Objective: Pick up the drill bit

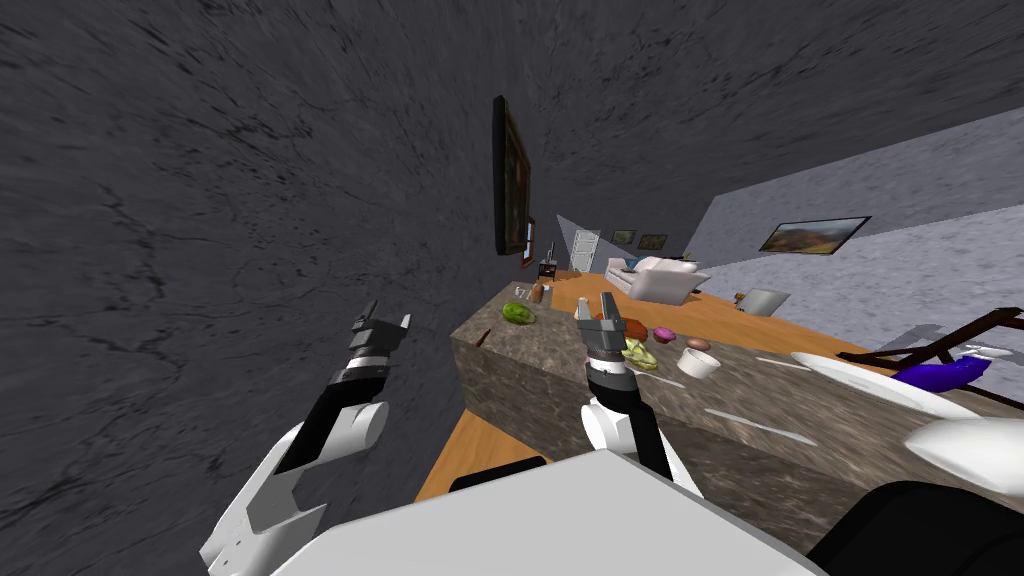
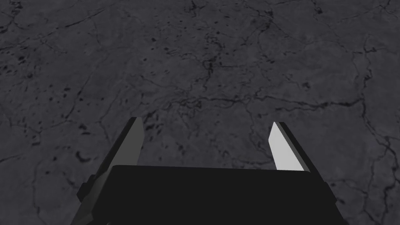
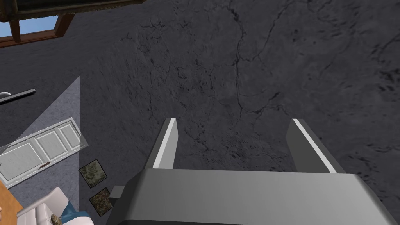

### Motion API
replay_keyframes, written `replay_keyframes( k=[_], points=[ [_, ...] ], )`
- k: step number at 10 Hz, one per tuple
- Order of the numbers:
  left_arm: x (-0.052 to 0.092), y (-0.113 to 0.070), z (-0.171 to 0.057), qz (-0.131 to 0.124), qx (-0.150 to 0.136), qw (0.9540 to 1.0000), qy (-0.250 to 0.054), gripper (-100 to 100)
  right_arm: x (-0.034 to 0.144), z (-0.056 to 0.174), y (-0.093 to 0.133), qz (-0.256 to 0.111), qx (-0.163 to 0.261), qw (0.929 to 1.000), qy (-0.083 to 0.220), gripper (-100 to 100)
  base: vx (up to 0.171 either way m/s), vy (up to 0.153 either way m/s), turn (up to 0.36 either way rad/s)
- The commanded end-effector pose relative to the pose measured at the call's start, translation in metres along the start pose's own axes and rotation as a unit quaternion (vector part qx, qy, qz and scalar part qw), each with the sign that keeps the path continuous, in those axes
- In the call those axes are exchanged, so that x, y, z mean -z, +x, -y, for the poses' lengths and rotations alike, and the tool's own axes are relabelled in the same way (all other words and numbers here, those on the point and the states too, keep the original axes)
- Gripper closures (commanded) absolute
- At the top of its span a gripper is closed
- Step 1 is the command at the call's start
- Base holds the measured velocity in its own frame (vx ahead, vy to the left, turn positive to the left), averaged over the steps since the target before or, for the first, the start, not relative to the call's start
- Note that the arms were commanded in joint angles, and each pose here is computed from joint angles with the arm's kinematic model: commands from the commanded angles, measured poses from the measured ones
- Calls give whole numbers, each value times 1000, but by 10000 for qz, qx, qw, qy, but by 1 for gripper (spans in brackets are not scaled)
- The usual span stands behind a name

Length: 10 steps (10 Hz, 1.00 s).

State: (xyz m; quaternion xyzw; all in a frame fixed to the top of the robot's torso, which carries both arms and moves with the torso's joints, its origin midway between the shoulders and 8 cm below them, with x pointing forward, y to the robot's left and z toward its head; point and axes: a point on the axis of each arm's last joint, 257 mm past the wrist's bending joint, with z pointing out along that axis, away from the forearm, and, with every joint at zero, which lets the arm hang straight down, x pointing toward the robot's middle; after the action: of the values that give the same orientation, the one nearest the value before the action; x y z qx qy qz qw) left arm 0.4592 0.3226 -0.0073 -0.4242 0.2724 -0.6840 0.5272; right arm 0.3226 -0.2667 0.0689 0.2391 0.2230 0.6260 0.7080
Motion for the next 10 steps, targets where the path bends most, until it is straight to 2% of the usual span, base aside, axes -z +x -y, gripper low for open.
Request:
replay_keyframes(
  k=[1, 2, 5, 6, 7, 8, 9, 10],
  points=[
    [-8, -5, -9, 78, 164, 9998, -119, -100, 0, 0, 0, 0, 0, 10000, 0, 0, -19, -22, -26],
    [-17, -14, -22, 208, 375, 9987, -272, -100, 0, 0, 0, 0, 0, 10000, 0, 0, -21, -24, -55],
    [-32, -21, -37, 379, 695, 9956, -493, -100, 0, 0, 0, 0, 0, 10000, 0, 0, -19, -20, -34],
    [-39, -30, -48, 513, 873, 9929, -619, -100, 0, 0, 0, 0, 0, 10000, 0, 0, -19, -25, -73],
    [-44, -29, -53, 554, 972, 9913, -694, -100, 0, 0, 0, 0, 0, 10000, 0, 0, -17, -21, -24],
    [-51, -37, -66, 688, 1181, 9873, -812, -100, 0, 0, 0, 0, 0, 10000, 0, 0, -13, -24, -56],
    [-55, -36, -70, 735, 1251, 9854, -893, -100, 0, 0, 0, 0, 0, 10000, 0, 0, -9, -20, -30],
    [-61, -43, -81, 872, 1471, 9802, -1003, -100, 0, 0, 0, 0, 0, 10000, 0, 0, -11, -25, -61]
  ],
)
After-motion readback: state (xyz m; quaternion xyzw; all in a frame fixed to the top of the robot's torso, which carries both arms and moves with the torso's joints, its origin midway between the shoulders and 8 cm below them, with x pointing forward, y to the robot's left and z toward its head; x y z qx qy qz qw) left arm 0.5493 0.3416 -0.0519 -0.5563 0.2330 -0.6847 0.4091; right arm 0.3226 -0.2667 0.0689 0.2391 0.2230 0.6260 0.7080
